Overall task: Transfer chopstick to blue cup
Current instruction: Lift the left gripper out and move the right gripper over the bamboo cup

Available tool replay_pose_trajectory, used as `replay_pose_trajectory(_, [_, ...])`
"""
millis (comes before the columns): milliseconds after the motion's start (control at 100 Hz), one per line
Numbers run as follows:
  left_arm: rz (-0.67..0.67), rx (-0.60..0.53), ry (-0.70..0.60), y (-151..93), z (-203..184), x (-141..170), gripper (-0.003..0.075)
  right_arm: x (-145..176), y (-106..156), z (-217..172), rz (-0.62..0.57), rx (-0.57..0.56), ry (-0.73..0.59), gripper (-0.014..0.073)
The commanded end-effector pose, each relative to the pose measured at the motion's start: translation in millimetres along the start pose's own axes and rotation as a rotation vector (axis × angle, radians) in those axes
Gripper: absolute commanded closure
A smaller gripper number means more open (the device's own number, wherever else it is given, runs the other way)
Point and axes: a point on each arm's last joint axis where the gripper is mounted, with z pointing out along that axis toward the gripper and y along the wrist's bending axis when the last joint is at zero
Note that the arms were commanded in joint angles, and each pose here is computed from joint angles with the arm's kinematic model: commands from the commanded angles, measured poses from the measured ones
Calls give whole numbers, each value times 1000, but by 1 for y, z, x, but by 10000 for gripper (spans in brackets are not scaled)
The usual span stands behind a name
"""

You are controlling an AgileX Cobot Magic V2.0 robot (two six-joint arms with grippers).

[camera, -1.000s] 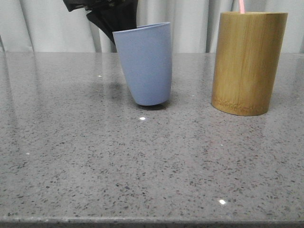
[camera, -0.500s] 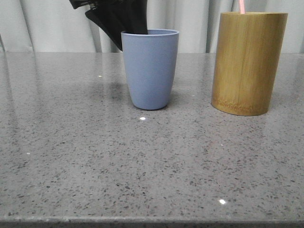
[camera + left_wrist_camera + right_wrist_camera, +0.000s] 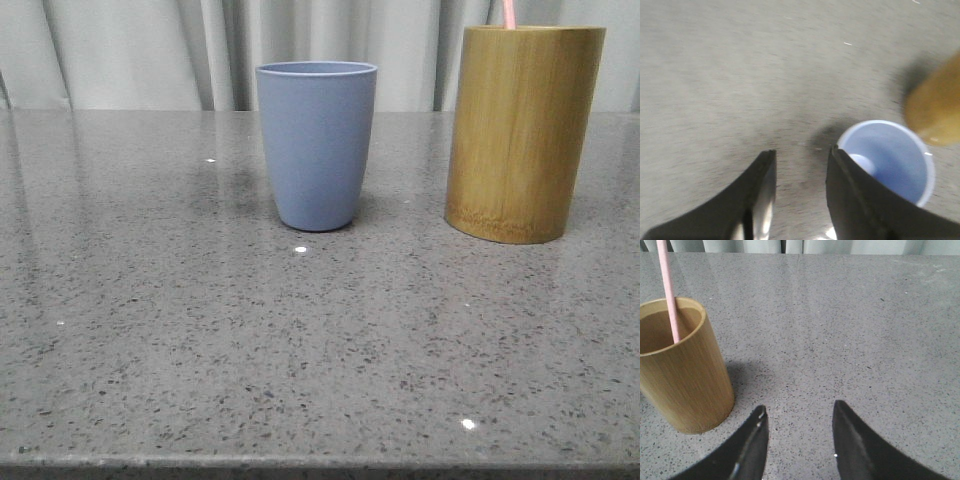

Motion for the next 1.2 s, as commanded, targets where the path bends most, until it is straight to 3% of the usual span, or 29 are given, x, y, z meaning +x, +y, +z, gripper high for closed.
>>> replay_pose_trajectory(0, [-37,-81,-164,8,-45,-2,479,-18,1,-3,-3,-5,-104,265])
replay_pose_trajectory(360, [-183,-222,-243,31,-90,61,479,-24,2,-4,-3,-10,-107,265])
replay_pose_trajectory(590, [-216,-255,-271,38,-104,108,479,-44,7,8,43,-40,-81,265])
replay_pose_trajectory(760, [-222,-264,-273,36,-113,140,479,-64,22,23,-5,-111,-55,265])
replay_pose_trajectory(1190, [-221,-260,-311,32,-125,163,479,-110,72,76,-27,-272,11,265])
